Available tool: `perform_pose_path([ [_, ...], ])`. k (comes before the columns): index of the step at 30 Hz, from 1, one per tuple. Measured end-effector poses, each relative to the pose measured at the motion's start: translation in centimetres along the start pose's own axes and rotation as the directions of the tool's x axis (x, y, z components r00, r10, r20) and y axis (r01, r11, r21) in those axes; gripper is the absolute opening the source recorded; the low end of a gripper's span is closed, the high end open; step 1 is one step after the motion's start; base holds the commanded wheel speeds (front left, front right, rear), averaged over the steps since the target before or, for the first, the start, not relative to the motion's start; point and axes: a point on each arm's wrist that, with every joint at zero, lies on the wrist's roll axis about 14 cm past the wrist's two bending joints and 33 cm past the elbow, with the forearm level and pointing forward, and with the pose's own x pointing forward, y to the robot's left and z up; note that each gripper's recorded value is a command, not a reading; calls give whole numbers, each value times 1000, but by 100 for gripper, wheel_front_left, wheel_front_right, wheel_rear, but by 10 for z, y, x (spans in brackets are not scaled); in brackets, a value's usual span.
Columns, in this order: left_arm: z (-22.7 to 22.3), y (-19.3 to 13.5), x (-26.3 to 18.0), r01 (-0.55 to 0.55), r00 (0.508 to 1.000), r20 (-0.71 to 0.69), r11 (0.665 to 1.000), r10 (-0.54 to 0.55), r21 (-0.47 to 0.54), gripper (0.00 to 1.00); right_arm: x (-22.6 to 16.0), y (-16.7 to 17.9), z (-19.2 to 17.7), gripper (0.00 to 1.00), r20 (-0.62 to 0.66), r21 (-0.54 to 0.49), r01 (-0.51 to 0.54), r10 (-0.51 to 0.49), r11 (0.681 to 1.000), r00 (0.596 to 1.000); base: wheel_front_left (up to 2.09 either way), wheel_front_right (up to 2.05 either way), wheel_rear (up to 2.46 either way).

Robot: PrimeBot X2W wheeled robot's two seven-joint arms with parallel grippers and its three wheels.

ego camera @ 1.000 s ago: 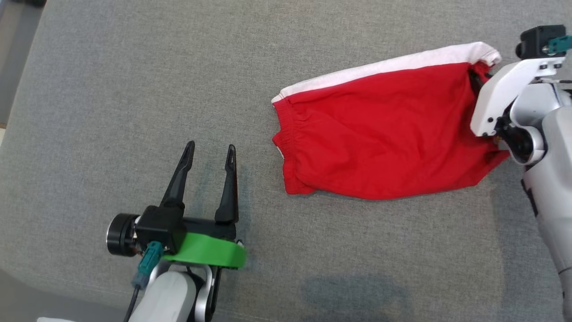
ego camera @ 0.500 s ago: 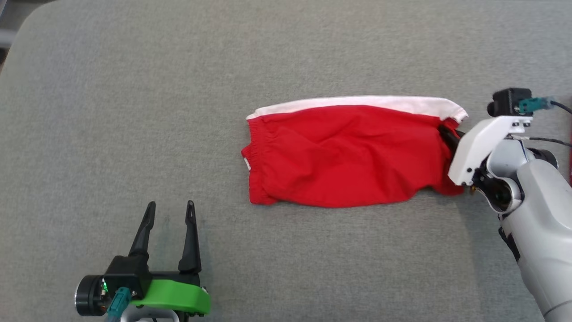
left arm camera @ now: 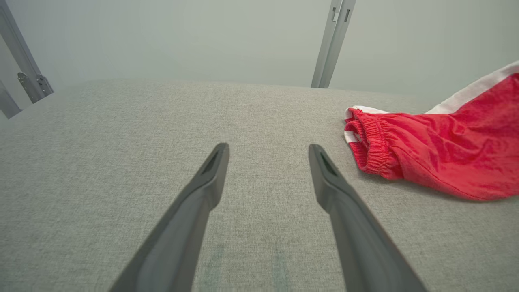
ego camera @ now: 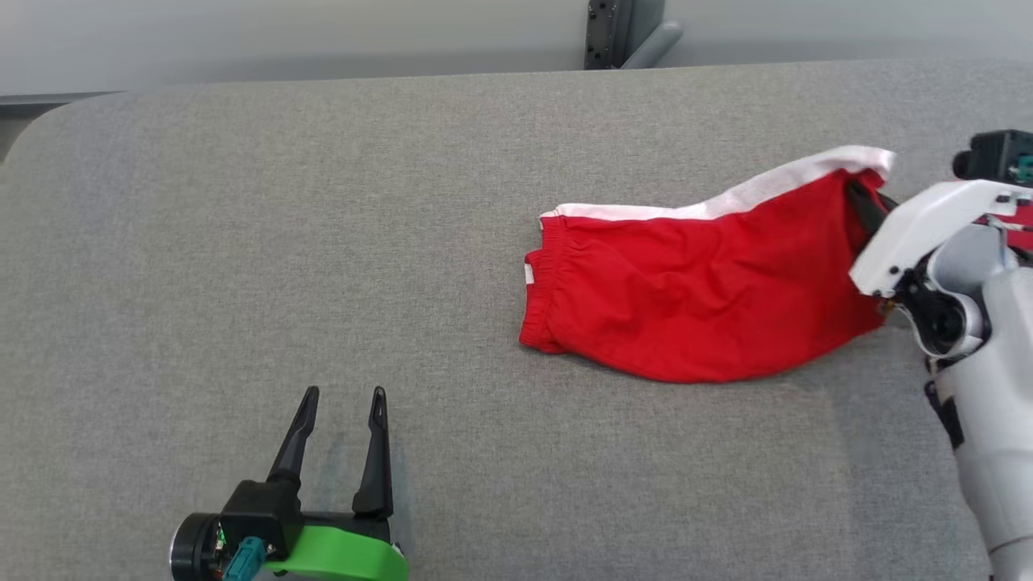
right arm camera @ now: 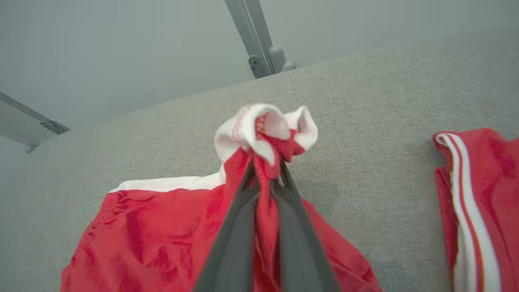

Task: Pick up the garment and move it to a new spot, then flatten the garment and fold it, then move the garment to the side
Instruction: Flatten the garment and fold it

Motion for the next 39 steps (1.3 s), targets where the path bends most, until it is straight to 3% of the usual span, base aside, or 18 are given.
perform_pose_path([
  [5, -5, 5, -6, -23, 1000, -13, 1000, 23, -8, 100, 5, 97, 6, 0, 24, -3, -236, 236, 972, 972, 0, 0, 0],
  [9, -7, 4, -8, -24, 1000, -18, 1000, 24, -11, 100, 2, 145, -10, 0, -12, 4, -336, 336, 942, 942, 0, 0, 0],
  [15, -14, -3, -9, -3, 999, -39, 1000, 2, -8, 100, 11, 170, -41, 0, -80, -10, -369, 367, 929, 927, 0, 0, 0],
  [20, -22, 1, -11, -12, 998, -65, 1000, 12, -6, 100, 19, 194, -66, 0, -109, 48, -427, 429, 903, 897, 0, 0, 0],
  [30, -31, 2, -20, -28, 995, -94, 1000, 27, -8, 100, 37, 215, -81, 0, -122, 63, -445, 449, 893, 885, 0, 0, 0],
  [31, -31, 0, -20, -23, 995, -94, 1000, 22, -10, 100, 37, 216, -81, 8, -117, 61, -446, 451, 893, 885, 0, 0, 0],
  [32, -31, -1, -21, -19, 995, -94, 1000, 17, -12, 100, 37, 218, -80, 32, -105, 74, -449, 455, 890, 884, 0, 0, 0],
  [33, -31, -2, -21, -16, 996, -92, 1000, 15, -12, 100, 36, 220, -79, 100, -92, 73, -454, 460, 888, 883, 0, 0, 0],
  [39, -29, -3, -21, -18, 996, -84, 1000, 16, -15, 100, 24, 233, -61, 100, 27, 14, -494, 494, 869, 869, 0, 0, 0],
])
